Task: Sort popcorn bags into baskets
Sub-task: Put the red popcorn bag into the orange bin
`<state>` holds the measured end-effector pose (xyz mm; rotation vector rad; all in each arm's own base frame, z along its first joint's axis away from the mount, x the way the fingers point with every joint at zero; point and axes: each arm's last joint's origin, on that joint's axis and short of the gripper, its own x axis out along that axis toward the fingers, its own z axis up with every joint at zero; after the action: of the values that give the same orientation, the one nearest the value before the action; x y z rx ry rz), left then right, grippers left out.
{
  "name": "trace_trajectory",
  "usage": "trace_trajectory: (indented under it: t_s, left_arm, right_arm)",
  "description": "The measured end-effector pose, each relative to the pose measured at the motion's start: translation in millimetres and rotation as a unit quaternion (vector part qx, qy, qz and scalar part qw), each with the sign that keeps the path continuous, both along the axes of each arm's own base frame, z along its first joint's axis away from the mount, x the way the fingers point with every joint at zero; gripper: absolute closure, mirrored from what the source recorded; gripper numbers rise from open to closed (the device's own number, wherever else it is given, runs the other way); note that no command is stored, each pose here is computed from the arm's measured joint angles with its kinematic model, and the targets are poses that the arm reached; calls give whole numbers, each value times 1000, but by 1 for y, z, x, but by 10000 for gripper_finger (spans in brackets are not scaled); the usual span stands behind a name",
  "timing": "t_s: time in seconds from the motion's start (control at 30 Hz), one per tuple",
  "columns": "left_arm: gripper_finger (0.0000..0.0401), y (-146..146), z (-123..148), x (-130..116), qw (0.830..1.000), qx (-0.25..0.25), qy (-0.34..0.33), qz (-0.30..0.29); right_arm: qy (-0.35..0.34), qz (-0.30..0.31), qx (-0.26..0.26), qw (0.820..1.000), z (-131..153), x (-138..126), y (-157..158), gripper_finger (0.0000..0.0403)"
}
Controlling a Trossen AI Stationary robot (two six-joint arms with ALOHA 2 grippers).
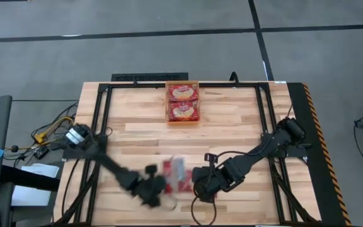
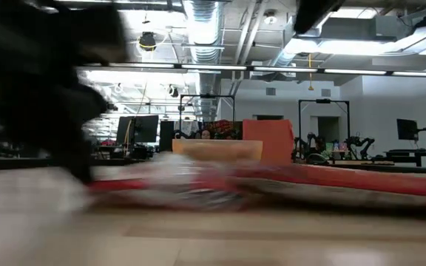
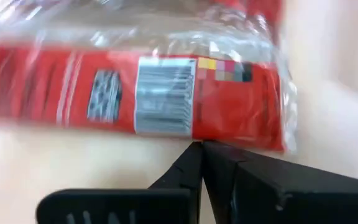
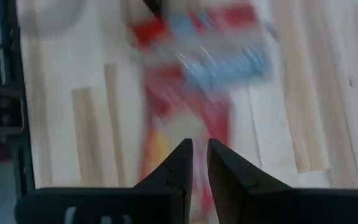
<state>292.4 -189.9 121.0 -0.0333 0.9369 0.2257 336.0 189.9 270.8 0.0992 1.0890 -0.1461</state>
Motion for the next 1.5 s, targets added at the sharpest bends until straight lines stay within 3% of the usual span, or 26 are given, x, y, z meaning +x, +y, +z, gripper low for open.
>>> trace_trajectory:
  t_s: [0.1, 0.17, 0.33, 0.43, 0.57, 0.77, 0.9, 1.17, 1.4, 1.5]
  left_arm:
    - [400, 32, 3, 24, 999, 12, -19, 23]
    - [401, 49, 8, 35, 999, -8, -15, 32]
    - [401, 75, 23, 33, 997, -61, 34, 34]
    - [401, 72, 46, 21, 998, -49, 22, 25]
    - [401, 66, 82, -7, 1000, -7, 8, 24]
    - [401, 59, 125, -53, 996, 2, -47, 80]
    - [393, 55, 139, -71, 987, 13, -102, 120]
    - [346, 47, 135, -83, 986, 9, -92, 140]
    - [315, 50, 133, -86, 984, 6, -82, 159]
    - [306, 50, 133, -86, 983, 8, -84, 163]
  right_arm:
    - [-14, -24, -3, 1000, 1, 6, -8, 324]
    - [-15, -38, -1, 999, 1, 9, -15, 311]
    - [-17, -51, -3, 999, -2, 17, -29, 249]
    - [-19, 26, -40, 999, -15, 20, -31, 206]
    - [12, 159, -106, 981, -38, 11, -25, 171]
    - [63, 229, -117, 964, -72, 9, -49, 167]
    - [44, 266, -122, 955, -85, 14, -61, 166]
    - [31, 321, -139, 936, -89, 22, -81, 163]
    - [30, 331, -118, 936, -90, 24, -85, 163]
    - [50, 347, -128, 928, -108, 28, -82, 163]
